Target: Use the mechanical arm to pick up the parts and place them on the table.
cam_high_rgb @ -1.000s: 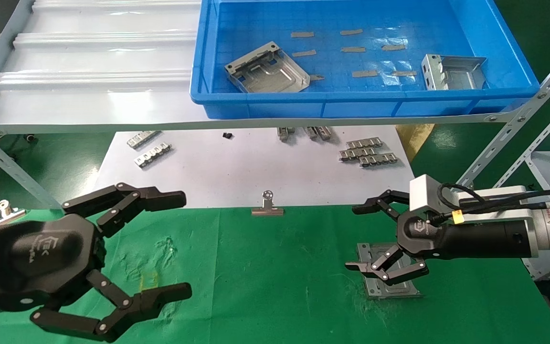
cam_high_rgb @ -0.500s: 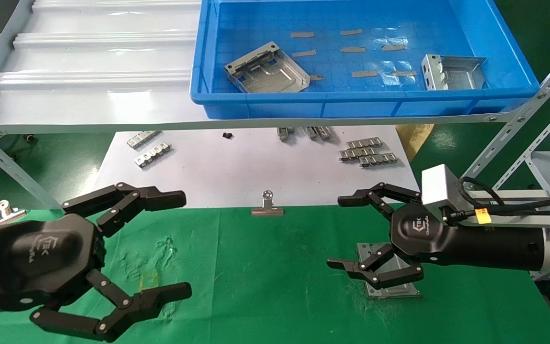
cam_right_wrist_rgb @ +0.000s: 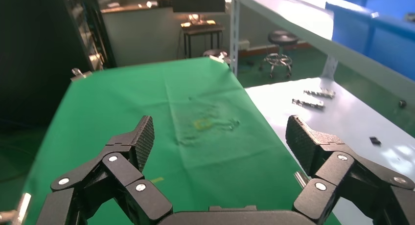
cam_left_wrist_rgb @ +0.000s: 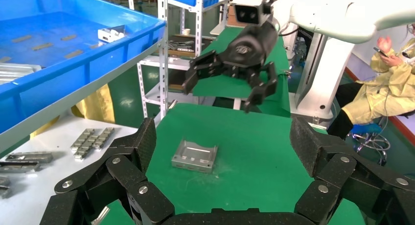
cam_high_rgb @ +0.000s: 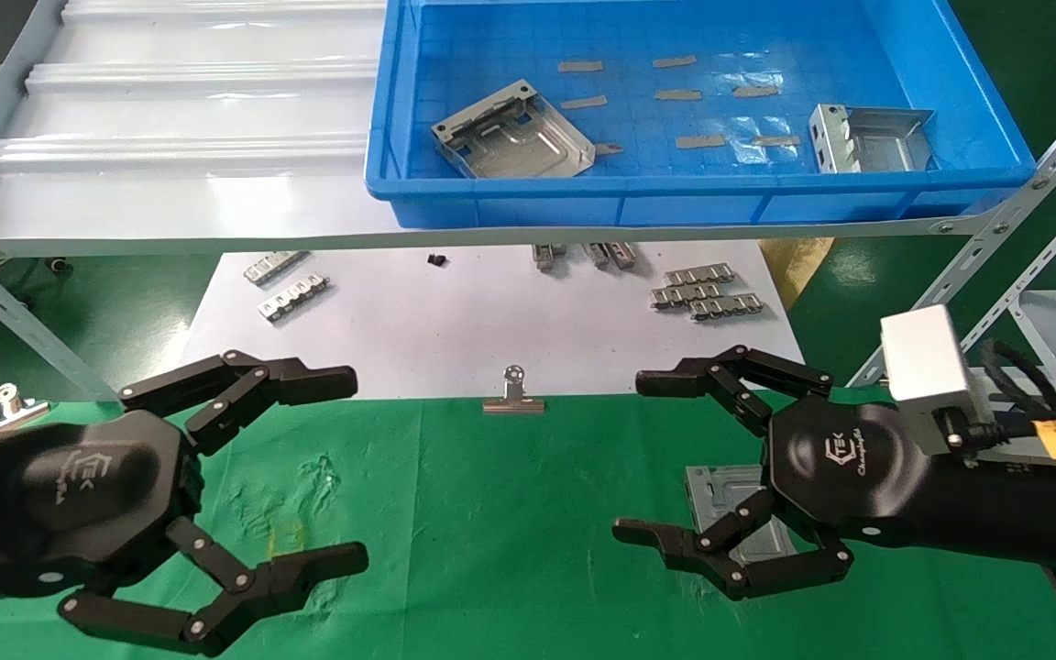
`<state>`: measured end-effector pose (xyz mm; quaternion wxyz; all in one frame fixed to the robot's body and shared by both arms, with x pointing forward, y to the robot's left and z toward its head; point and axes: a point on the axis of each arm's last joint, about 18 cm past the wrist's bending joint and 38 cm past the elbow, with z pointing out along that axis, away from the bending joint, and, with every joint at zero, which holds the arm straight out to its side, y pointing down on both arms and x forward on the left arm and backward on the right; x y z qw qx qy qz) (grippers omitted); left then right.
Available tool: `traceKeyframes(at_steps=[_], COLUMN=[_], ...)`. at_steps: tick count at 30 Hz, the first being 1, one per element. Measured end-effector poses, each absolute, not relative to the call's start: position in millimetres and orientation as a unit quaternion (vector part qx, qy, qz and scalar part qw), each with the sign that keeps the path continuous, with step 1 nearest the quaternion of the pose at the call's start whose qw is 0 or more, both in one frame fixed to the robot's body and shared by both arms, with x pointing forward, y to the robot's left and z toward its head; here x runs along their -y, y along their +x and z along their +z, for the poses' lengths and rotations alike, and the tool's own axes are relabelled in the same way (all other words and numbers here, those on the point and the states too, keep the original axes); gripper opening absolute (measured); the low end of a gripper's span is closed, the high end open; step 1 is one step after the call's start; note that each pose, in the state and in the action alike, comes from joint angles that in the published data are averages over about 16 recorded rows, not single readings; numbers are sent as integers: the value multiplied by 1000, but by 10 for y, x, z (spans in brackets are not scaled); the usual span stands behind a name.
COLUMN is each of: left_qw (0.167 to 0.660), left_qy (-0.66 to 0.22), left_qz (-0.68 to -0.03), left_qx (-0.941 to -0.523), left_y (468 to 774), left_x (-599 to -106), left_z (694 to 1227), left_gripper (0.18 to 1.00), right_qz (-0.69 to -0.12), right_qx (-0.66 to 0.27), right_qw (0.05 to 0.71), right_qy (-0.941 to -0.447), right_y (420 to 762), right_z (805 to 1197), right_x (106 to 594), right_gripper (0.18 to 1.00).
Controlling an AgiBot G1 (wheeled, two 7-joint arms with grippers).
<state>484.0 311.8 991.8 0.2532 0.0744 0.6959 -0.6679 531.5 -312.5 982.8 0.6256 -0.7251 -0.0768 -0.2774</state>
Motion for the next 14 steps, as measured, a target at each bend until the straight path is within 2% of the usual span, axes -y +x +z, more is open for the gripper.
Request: traceKeyframes(at_steps=[7,14], left_qw=[253,253], left_qy=[74,74], left_qz=[-668,-668], left_qx=[-696,-696], left_y=[4840,4840], left_x=[-3118,-3118], left_z=[9918,9918], left_gripper=[1001,1001], right_qz=[-260,-250], right_qx=[90,97], right_qw=[646,654], right_qy=[-712,-707], right_y=[5015,4858], right_z=[9884,9907], right_x=[3071,3041], right_gripper=[1000,1000])
